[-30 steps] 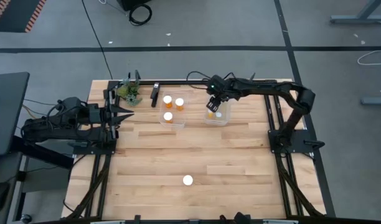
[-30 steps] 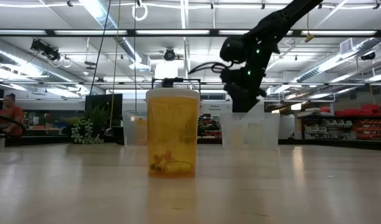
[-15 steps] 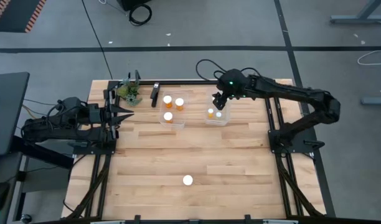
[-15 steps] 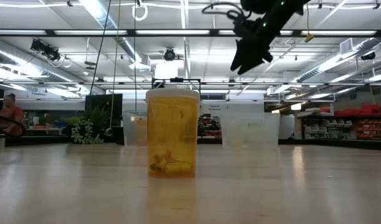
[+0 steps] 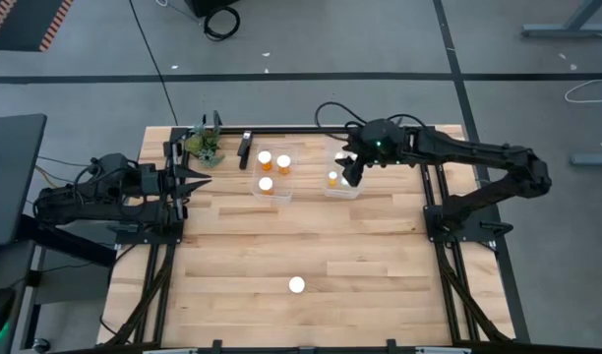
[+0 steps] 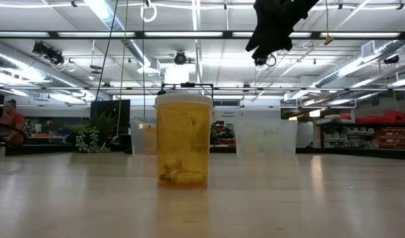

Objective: Pick and place medicine bottles into bin by pill shape (circle, oval)
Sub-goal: Put the big orange pill bottle in the left transparent bin

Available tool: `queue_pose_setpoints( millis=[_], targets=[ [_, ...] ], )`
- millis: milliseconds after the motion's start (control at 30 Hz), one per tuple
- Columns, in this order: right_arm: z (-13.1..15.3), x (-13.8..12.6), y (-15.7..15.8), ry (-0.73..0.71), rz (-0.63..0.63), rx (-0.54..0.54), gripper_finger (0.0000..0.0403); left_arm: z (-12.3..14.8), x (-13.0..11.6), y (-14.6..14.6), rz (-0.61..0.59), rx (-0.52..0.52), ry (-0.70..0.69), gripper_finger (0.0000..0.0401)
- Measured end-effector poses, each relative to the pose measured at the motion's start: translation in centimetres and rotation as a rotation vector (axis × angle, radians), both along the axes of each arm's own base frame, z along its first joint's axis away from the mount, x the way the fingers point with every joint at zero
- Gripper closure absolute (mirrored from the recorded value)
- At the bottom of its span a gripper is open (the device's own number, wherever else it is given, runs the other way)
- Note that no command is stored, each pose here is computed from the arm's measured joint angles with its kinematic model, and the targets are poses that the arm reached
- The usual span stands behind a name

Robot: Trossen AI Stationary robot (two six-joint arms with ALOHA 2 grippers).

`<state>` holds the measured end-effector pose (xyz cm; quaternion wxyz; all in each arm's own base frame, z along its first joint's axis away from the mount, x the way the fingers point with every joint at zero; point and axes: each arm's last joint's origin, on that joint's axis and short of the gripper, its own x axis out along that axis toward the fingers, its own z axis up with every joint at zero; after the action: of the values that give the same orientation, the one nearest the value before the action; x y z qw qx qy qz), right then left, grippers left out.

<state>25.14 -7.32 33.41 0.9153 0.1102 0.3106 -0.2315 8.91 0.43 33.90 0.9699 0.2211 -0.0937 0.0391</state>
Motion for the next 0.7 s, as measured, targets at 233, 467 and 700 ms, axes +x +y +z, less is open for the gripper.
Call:
queue_pose_setpoints(
  millis=[233,467,700],
  targets=[
    [-0.4,0.9,2.1,0.013,0.056,-0.004,0.0175,0.0,0.0,0.0,0.000,0.000,0.000,0.0361],
    [-0.3,1.2,4.2,0.007,0.104,-0.011,0.0175,0.0,0.0,0.0,0.000,0.000,-0.001,0.0367],
    [0.1,1.8,6.8,-0.050,0.201,-0.018,0.0175,0.0,0.0,0.0,0.000,0.000,-0.002,0.0363]
  ],
)
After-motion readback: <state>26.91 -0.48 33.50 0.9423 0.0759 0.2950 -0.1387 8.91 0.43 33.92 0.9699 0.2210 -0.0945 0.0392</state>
